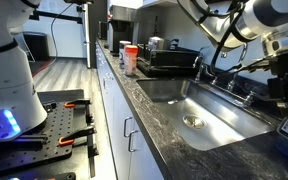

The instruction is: Move the soap bottle backwards

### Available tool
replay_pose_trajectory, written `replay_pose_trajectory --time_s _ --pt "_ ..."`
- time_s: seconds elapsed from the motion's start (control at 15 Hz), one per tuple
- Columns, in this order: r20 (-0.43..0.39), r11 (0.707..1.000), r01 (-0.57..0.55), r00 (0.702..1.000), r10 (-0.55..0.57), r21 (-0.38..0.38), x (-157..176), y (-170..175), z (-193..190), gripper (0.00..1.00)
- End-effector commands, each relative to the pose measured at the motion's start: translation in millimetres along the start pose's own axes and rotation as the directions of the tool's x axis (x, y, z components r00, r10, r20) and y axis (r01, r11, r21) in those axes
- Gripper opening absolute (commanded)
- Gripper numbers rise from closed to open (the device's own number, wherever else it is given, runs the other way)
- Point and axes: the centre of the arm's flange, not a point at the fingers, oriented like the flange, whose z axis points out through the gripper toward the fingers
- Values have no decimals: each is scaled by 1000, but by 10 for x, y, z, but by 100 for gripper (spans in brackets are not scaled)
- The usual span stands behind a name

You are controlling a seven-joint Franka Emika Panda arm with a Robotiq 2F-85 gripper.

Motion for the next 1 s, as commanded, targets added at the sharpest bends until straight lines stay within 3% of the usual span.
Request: replay_pose_trajectory --time_s 0.0,0.33,0.6,0.93 --pt "25 999 31 999 -32 25 -87 -49 -187 100" --pt "66 996 65 996 -68 53 -230 -46 -337 100" --pt "100 983 149 982 -160 112 -321 49 -568 100" --pt "120 936 296 939 -322 193 -387 321 -855 100"
